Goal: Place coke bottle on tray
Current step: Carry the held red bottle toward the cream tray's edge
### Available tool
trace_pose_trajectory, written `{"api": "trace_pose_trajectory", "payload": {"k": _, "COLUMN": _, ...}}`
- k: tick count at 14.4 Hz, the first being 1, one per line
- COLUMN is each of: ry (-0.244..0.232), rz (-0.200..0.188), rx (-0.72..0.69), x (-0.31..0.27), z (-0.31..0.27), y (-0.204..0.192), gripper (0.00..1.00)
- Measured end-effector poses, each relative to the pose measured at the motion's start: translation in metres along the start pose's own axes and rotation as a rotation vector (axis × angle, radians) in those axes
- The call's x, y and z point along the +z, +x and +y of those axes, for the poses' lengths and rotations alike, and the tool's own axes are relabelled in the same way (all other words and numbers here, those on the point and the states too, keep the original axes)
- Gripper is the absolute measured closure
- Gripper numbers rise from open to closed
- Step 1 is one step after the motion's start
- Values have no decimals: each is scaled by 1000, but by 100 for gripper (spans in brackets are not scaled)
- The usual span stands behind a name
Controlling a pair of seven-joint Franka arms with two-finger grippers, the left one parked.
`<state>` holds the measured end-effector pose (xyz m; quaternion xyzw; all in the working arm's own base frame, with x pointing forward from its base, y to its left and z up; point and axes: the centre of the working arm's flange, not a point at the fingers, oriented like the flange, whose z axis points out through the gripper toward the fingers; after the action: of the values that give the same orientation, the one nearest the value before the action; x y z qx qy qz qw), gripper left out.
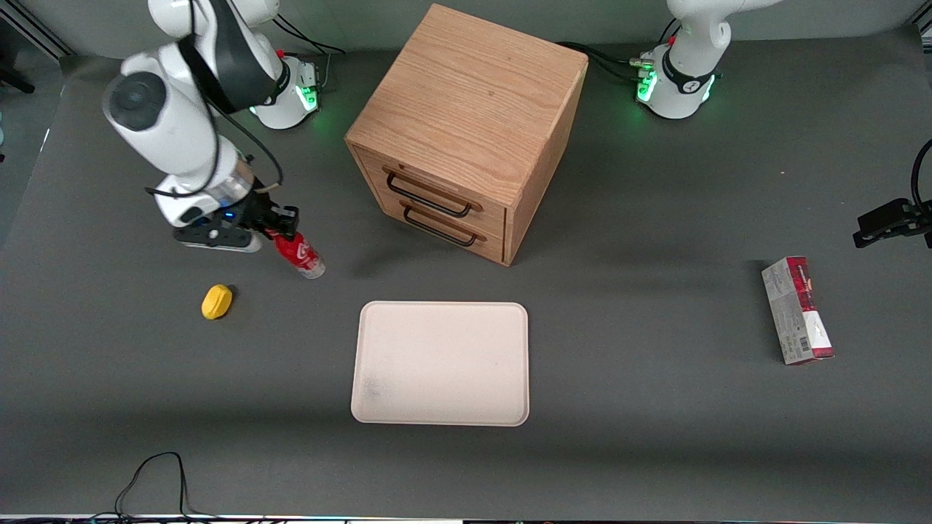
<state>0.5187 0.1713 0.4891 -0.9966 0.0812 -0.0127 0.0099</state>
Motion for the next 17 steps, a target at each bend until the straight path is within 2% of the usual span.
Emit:
{"api": "trace_pose_trajectory", "payload": {"k": 2, "ry": -14, "rz": -4, "rx": 4, "x": -43, "z": -4, "y": 26, "gripper": 63}}
{"api": "trace_pose_trajectory", "payload": {"k": 5, "ry": -15, "rz": -9, "rx": 3, "x": -69, "z": -16, "y": 79, "gripper": 63}}
{"api": "trace_pose_trajectory", "payload": {"k": 8, "ry": 5, "rz": -8, "rx": -11, "x": -58, "z": -37, "y": 137, "gripper": 63}}
{"api": "trace_pose_trajectory", "payload": {"k": 11, "ry": 29, "rz": -13, "rx": -34, "x": -13, "z": -59, "y": 174, "gripper": 63}}
{"api": "trace_pose_trajectory", "payload": {"k": 17, "ry": 68, "rz": 77, "rx": -83, "x": 47, "z": -98, "y": 198, "gripper": 63}}
